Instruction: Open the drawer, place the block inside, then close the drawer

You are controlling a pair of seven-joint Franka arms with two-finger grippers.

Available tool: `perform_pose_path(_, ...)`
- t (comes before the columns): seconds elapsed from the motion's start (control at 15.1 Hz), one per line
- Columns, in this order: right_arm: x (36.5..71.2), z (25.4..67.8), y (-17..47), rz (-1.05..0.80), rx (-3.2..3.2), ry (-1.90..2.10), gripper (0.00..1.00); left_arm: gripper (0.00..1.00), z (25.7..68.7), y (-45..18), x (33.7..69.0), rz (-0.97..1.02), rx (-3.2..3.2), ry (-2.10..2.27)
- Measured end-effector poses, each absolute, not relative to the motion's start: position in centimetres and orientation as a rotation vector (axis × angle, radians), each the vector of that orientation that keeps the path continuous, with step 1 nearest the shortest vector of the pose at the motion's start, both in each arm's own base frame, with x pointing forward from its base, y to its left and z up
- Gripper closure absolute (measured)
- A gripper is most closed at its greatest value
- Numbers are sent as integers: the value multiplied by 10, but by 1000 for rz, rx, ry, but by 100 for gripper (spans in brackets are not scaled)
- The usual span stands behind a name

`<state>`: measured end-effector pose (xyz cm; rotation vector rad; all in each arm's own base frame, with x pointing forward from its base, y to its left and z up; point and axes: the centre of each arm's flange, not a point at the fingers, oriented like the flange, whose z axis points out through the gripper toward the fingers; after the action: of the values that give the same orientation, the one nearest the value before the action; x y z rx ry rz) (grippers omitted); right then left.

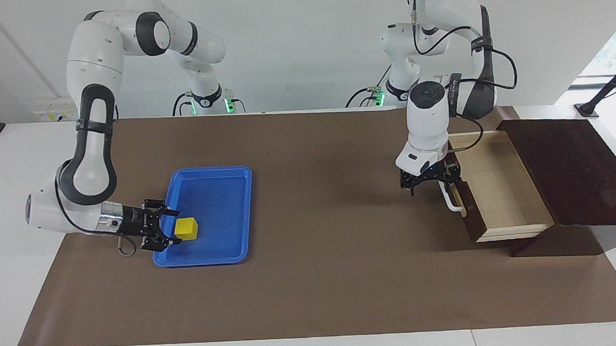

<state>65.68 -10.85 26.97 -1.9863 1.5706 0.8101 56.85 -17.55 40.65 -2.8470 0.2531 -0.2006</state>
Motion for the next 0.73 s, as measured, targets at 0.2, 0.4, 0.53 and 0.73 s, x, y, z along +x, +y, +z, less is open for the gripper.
perform_pose_path(0.2,656,268,-108,815,-1985,1572,0,0,466,-166,586,-141,-2916,85)
perform_pose_path(0.4,656,266,-109,812,-1984,1575,10,0,524,-122,606,-149,-2995,-123)
perform_pose_path(0.53,657,266,-109,810,-1984,1575,32,0,529,-71,616,-136,-3028,-278)
perform_pose_path(0.73,657,266,-109,809,-1984,1575,44,0,520,-17,622,-102,-3029,-421)
